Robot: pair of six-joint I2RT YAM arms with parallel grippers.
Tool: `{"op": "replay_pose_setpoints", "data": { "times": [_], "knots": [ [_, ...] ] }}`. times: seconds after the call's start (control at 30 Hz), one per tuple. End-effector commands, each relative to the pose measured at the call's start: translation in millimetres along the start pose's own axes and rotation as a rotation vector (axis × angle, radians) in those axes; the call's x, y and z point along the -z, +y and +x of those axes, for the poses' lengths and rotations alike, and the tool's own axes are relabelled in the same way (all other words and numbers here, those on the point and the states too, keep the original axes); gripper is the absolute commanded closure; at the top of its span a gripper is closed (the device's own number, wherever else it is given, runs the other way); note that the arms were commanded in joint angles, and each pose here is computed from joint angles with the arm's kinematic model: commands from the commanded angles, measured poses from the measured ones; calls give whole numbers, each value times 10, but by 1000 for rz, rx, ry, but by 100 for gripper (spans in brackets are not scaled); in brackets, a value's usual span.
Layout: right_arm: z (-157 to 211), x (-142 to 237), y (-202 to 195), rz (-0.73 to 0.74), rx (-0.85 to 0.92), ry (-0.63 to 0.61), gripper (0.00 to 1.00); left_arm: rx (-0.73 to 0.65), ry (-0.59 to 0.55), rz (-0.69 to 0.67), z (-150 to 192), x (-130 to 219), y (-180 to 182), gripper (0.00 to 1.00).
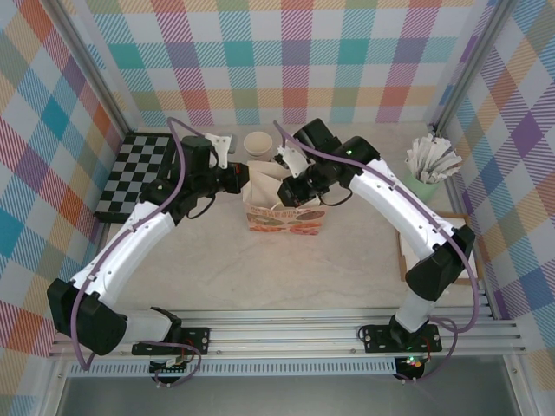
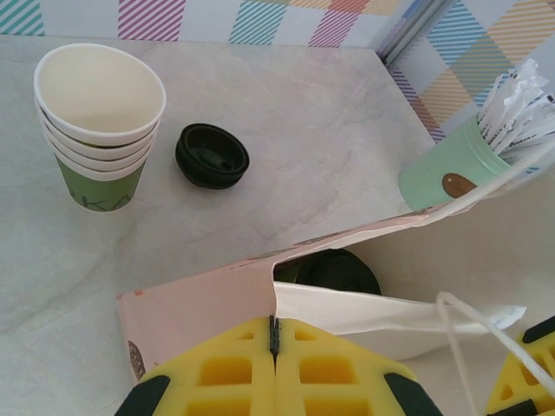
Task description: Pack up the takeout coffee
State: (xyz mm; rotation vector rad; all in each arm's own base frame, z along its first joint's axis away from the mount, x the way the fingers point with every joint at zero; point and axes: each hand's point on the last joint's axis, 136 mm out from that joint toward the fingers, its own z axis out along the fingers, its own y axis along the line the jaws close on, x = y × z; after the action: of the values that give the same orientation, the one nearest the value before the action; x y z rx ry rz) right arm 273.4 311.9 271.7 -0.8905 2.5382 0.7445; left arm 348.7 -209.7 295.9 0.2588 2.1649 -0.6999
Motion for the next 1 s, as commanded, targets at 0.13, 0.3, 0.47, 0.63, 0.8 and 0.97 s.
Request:
{"op": "replay_pose_setpoints", "data": {
  "times": [0.13,0.3,0.47,0.63,0.8,0.97],
  "knots": [
    [-359,278,316,-124,238,-278,92,52,29,-120,-21,-46,161,100],
    [-315,281,472,-177,592,-435,90,86,76,-215,6,-79,315,100],
    [-406,270,470,-106,855,-553,86,129,83,-281,-20,-65,413,100],
    [-468,217,454,-60,986,-587,83,151,117,-260,-28,-89,377,98],
    [-436,200,454,-104,981,-572,84,33,23,-47,-262,189,14,51],
    [-362,207,443,-145,932,-538,74,-168,-77,171,-345,630,-257,29]
  ]
}}
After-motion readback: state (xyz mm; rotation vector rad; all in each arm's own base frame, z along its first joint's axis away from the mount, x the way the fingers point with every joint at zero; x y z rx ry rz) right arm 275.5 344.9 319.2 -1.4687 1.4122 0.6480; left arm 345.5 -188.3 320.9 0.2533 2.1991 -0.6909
